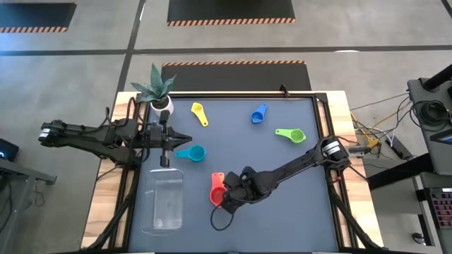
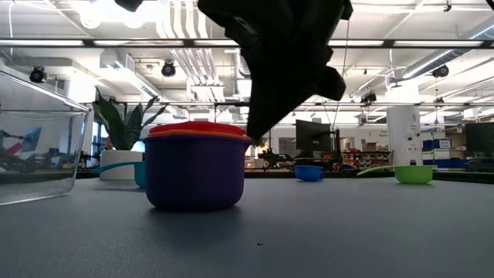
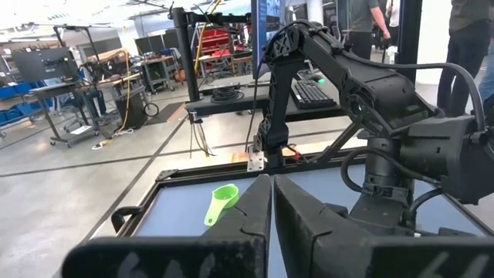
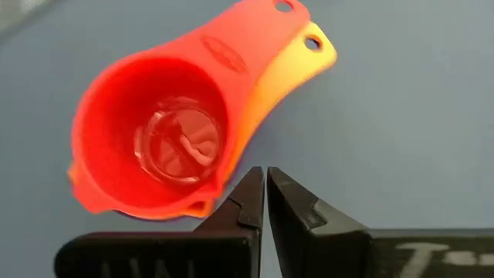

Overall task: Nest measuring cups in basket
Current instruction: Stack the red measuring cup on top of the orange cup

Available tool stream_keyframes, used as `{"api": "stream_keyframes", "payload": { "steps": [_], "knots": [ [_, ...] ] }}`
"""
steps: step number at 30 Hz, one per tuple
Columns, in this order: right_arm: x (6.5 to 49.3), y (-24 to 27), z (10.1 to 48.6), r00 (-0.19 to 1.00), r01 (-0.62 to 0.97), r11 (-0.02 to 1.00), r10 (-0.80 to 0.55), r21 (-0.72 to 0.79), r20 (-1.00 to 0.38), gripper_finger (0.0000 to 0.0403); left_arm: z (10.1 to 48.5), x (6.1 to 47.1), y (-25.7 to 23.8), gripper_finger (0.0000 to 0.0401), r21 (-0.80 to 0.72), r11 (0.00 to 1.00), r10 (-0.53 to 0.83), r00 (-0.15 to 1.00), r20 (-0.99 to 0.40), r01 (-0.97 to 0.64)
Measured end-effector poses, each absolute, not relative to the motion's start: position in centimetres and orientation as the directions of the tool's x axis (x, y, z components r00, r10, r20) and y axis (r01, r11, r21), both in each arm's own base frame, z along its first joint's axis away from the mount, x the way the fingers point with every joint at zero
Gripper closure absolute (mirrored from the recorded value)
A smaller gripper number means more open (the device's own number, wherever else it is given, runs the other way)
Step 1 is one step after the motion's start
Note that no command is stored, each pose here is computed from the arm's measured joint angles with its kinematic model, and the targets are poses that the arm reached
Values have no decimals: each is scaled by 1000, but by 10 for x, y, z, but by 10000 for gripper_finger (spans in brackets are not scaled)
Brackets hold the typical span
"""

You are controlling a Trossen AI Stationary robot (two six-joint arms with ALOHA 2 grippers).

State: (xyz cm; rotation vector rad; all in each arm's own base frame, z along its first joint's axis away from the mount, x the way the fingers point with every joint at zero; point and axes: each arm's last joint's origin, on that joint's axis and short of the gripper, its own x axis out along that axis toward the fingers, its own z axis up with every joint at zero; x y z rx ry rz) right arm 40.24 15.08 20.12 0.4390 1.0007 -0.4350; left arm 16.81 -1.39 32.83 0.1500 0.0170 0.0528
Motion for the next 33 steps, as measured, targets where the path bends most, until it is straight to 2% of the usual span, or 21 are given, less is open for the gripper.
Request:
{"api": "stream_keyframes", "payload": {
  "steps": [33],
  "knots": [
    [403,162,203,487,515,816,-28,261,-873,394,328,168,-14,401,150,987,54,998,-15,-51]
  ]
}}
